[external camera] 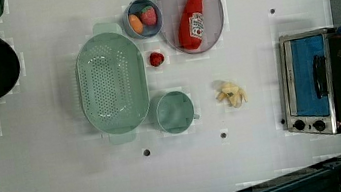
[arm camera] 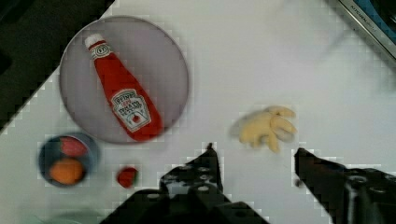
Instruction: Pick Banana and place it in mug.
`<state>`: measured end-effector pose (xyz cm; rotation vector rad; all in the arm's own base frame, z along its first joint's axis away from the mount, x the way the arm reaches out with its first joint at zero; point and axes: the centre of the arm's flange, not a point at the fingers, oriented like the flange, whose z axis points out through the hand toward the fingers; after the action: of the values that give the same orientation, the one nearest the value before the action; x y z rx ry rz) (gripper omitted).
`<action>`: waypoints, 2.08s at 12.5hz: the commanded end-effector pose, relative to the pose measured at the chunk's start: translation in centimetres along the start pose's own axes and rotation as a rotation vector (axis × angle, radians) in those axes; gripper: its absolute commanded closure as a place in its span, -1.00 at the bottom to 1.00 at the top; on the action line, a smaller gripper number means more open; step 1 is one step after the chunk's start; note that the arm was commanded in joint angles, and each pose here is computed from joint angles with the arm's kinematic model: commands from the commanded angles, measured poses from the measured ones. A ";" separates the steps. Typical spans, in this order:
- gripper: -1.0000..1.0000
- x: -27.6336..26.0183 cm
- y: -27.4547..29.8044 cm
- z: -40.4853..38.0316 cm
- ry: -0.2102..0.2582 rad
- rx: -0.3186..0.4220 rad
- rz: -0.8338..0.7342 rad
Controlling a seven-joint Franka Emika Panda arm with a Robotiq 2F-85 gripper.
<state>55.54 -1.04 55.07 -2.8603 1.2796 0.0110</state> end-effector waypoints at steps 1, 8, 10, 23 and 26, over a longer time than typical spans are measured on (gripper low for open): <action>-0.60 -3.9 8.3 -6.8 -0.003 0.007 0.009; -1.00 -3.0 6.9 7.9 -0.122 -0.113 -0.048; -1.00 -2.9 6.1 13.4 -0.109 -0.101 -0.112; -1.00 -3.1 6.1 38.4 -0.087 -0.066 -0.763; -1.00 -3.1 6.1 39.8 -0.065 -0.057 -0.765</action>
<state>48.17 -2.56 13.79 -3.1377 0.2282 0.2120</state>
